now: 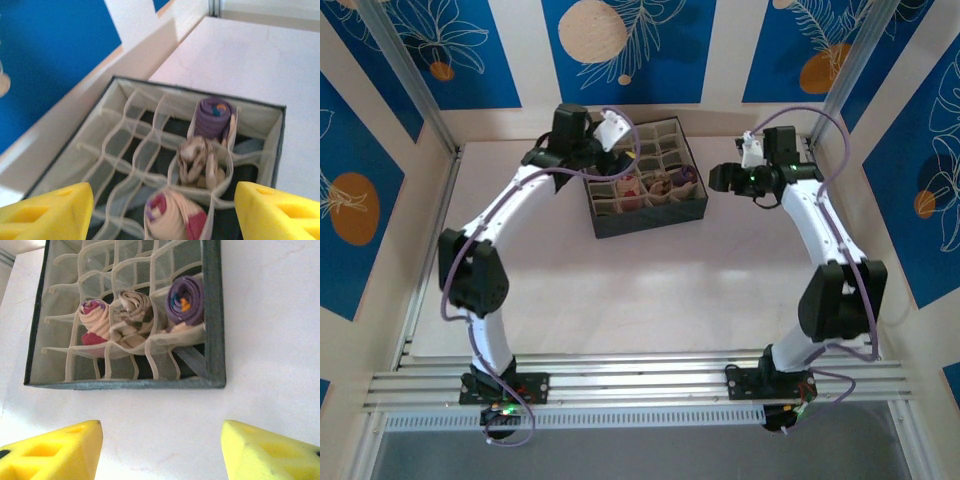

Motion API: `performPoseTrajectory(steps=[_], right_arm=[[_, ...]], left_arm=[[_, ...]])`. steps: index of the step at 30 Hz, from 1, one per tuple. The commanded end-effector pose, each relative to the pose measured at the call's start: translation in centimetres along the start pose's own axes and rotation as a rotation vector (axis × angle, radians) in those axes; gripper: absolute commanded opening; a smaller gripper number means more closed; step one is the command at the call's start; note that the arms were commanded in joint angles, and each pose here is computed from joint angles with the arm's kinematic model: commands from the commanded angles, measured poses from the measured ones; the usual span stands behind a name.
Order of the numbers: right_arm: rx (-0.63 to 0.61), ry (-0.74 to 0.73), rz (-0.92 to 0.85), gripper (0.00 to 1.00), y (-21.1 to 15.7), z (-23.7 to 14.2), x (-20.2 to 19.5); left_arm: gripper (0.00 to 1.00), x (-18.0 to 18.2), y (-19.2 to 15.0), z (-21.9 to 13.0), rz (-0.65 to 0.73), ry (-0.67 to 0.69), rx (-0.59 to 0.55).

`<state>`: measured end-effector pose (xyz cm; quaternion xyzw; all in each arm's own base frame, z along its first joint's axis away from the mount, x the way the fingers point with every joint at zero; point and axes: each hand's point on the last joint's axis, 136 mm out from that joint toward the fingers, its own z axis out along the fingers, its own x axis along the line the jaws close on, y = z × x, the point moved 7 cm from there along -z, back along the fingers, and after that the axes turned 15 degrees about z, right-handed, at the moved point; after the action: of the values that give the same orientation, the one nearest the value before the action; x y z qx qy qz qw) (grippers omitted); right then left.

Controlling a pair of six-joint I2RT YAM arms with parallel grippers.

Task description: Roll the socks

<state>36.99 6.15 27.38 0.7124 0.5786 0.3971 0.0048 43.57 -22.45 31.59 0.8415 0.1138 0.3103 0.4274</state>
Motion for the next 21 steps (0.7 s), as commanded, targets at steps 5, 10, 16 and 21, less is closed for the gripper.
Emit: performPoseTrajectory(steps=[5,10,16,21], right_arm=[[-0.126,-0.095,-0.04,0.71,-4.3,-2.8,-3.1],[-0.272,-0.176,-0.022,0.76,-7.4,-3.2,-6.9],[-0.516,-0.187,-0.03,0.99,-10.4,-3.7,-9.5],[-0.561,-0.188,-0.057,0.99,-11.9,-3.0,-10.7]], left_arm=[[0.76,-2.6,-4.9,-6.5,-0.166,0.088,0.04],[0.83,-5.3,-8.6,-10.7,-0.21,0.184,0.082],[0.99,-8.4,-13.3,-13.8,-0.318,0.255,0.142],[1.0,-9.7,-16.6,-15.3,-0.368,0.389,0.242]])
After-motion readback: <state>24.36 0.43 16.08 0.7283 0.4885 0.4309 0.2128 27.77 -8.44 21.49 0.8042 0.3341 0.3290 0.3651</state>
